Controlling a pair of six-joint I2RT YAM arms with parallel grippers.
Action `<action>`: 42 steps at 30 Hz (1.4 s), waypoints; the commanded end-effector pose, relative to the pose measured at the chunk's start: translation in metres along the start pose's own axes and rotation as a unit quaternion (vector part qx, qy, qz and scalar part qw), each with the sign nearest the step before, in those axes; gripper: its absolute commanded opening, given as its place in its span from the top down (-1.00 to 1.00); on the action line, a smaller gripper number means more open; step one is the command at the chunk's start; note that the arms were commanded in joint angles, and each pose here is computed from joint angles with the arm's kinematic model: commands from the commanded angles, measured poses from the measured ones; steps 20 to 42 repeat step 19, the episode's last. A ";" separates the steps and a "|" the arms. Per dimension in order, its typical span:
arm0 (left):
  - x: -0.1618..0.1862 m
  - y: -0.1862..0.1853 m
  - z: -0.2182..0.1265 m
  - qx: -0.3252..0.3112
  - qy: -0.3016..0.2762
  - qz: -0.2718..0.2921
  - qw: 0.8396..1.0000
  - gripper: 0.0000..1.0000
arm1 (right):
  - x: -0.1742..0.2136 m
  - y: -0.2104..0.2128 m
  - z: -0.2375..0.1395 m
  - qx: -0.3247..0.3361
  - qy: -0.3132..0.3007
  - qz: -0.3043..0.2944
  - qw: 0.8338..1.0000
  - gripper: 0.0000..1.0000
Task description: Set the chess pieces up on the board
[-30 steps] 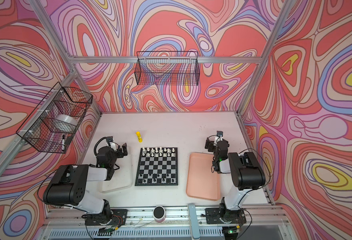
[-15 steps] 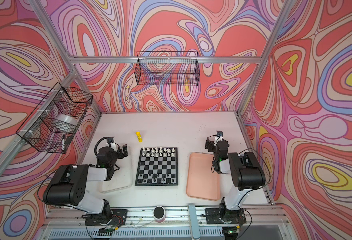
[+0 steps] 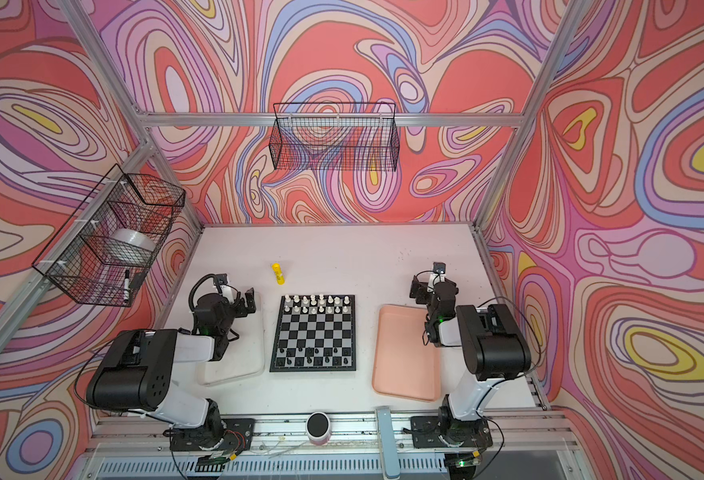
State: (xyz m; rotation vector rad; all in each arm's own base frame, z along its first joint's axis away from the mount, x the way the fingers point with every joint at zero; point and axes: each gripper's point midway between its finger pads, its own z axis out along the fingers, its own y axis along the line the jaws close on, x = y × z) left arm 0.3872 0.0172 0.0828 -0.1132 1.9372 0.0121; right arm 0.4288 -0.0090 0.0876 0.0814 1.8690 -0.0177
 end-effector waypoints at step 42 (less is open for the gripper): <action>-0.007 0.000 0.000 0.003 -0.009 0.000 1.000 -1.00 | -0.005 0.001 -0.001 -0.003 -0.004 0.001 1.000 -0.97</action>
